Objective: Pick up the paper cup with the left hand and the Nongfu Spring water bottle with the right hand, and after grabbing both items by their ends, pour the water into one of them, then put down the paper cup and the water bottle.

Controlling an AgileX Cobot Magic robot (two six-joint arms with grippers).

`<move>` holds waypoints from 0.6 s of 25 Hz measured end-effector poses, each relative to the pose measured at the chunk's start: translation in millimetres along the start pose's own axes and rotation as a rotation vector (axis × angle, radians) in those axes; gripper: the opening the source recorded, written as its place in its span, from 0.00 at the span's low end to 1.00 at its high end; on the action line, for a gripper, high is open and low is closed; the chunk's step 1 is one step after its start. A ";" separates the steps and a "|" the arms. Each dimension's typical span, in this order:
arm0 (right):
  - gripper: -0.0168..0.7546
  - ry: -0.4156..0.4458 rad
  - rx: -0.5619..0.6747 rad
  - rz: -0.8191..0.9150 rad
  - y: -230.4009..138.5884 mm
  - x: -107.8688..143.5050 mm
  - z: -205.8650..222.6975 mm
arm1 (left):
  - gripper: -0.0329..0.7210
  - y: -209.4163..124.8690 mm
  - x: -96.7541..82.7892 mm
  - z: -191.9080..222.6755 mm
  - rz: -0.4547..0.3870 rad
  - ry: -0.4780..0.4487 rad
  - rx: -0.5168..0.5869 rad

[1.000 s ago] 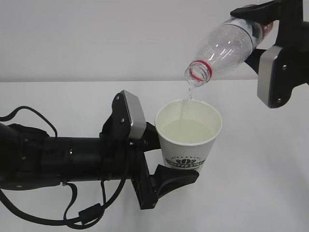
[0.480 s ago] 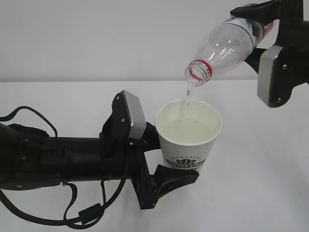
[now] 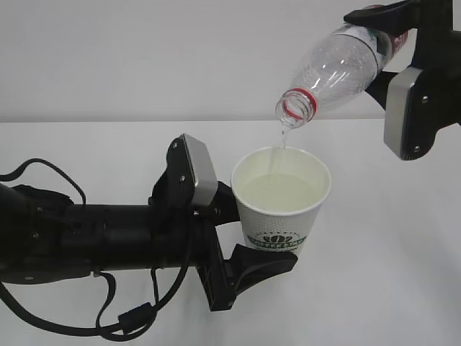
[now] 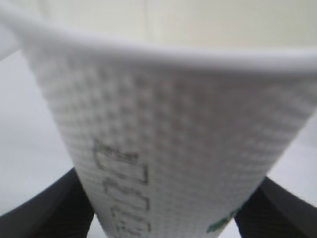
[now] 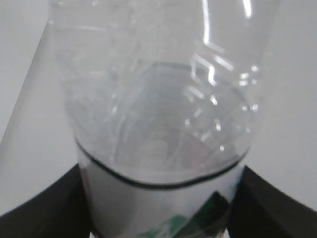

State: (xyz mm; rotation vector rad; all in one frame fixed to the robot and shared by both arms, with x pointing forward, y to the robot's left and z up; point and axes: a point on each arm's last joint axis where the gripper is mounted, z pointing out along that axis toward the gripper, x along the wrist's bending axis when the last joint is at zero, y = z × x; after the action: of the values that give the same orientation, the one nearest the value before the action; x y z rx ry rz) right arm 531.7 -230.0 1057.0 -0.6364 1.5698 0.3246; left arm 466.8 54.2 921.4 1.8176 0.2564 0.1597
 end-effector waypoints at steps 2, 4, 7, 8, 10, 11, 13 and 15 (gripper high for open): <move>0.71 0.000 0.000 0.000 0.0 0.0 0.0 | 0.83 0.4 0.4 0.0 -0.004 0.004 -0.004; 0.71 0.000 0.000 0.000 0.0 0.0 0.0 | 0.83 0.7 0.7 0.0 -0.008 0.008 -0.008; 0.71 0.000 0.000 0.000 0.0 0.0 0.0 | 0.83 1.0 0.9 0.0 -0.010 0.010 -0.011; 0.71 0.000 0.000 0.000 0.0 0.0 0.0 | 0.83 1.0 0.9 0.0 -0.010 0.010 -0.011; 0.71 0.000 0.000 0.000 0.0 0.0 0.0 | 0.83 1.0 0.9 0.0 -0.010 0.010 -0.011; 0.71 0.000 0.000 0.000 0.0 0.0 0.0 | 0.83 1.0 0.9 0.0 -0.010 0.010 -0.011; 0.71 0.000 0.000 0.000 0.0 0.0 0.0 | 0.83 1.0 0.9 0.0 -0.010 0.010 -0.011; 0.71 0.000 0.000 0.000 0.0 0.0 0.0 | 0.83 1.0 0.9 0.0 -0.010 0.010 -0.011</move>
State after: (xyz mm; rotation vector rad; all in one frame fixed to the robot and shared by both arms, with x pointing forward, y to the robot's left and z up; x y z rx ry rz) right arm 531.7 -230.0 1057.0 -0.6364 1.5698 0.3246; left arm 467.8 54.3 922.3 1.8051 0.2709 0.1631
